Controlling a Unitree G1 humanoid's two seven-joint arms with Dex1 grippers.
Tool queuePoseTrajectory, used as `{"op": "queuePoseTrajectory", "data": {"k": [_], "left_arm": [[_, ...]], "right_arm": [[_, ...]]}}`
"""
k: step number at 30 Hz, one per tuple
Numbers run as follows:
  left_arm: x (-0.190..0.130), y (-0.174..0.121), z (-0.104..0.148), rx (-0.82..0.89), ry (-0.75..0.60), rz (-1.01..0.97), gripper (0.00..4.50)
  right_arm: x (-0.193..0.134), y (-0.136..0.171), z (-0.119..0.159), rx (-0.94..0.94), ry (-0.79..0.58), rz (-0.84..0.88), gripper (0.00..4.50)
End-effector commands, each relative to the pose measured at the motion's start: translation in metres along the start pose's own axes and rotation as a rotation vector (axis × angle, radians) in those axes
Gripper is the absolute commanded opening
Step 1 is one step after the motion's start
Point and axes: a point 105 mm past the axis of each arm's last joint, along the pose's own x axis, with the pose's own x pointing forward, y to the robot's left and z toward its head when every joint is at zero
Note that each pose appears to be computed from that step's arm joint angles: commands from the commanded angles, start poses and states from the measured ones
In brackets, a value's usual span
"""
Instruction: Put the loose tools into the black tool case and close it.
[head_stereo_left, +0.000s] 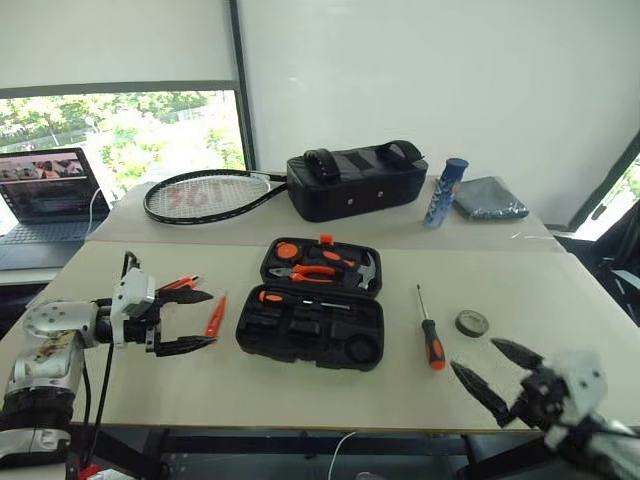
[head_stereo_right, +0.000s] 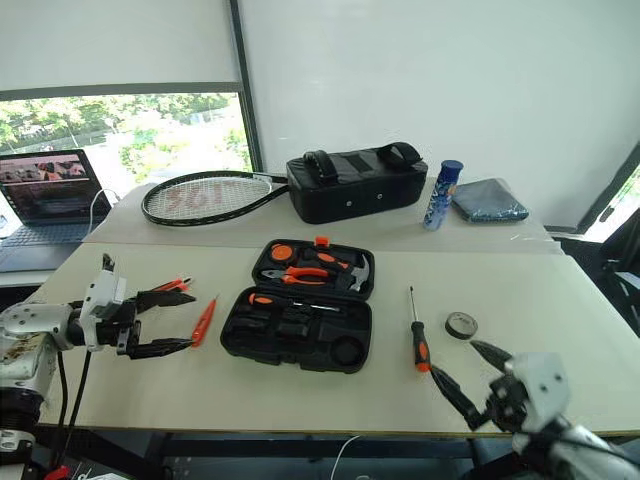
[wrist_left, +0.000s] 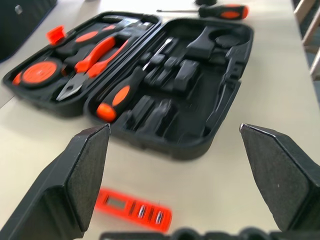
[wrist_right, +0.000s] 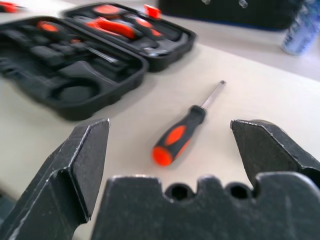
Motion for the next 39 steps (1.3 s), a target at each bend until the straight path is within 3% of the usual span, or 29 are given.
{"op": "queuePoseTrajectory", "data": {"k": [1, 8, 11, 19, 24, 28, 31, 34, 39], "left_arm": [[0.007, -0.005, 0.012, 0.019, -0.044, -0.037, 4.44], [0.02, -0.015, 0.019, 0.031, -0.076, -0.064, 4.44], [0.02, -0.017, 0.02, 0.032, -0.076, -0.062, 4.5], [0.02, -0.022, 0.02, 0.032, -0.081, -0.053, 4.5], [0.02, -0.024, 0.019, 0.025, -0.083, -0.04, 4.5], [0.017, -0.025, 0.018, 0.014, -0.079, -0.02, 4.5], [0.014, -0.025, 0.015, 0.001, -0.075, -0.002, 4.5], [0.014, -0.027, 0.011, -0.012, -0.069, 0.008, 4.5], [0.012, -0.025, 0.007, -0.022, -0.07, 0.027, 4.5]], "right_arm": [[0.019, -0.004, -0.009, 0.067, 0.165, -0.039, 4.5], [0.04, -0.004, -0.033, 0.151, 0.383, -0.042, 4.5], [0.044, -0.009, -0.043, 0.153, 0.439, -0.078, 3.8], [0.045, -0.021, -0.049, 0.148, 0.433, -0.136, 1.07], [0.034, -0.038, -0.034, 0.148, 0.307, -0.187, 1.03], [0.026, -0.033, 0.014, 0.008, 0.052, -0.051, 1.03], [0.028, -0.02, 0.043, -0.154, -0.04, 0.15, 1.03], [0.051, 0.007, 0.059, -0.327, -0.018, 0.404, 1.03], [0.092, 0.037, 0.066, -0.427, 0.1, 0.615, 1.03]]}}
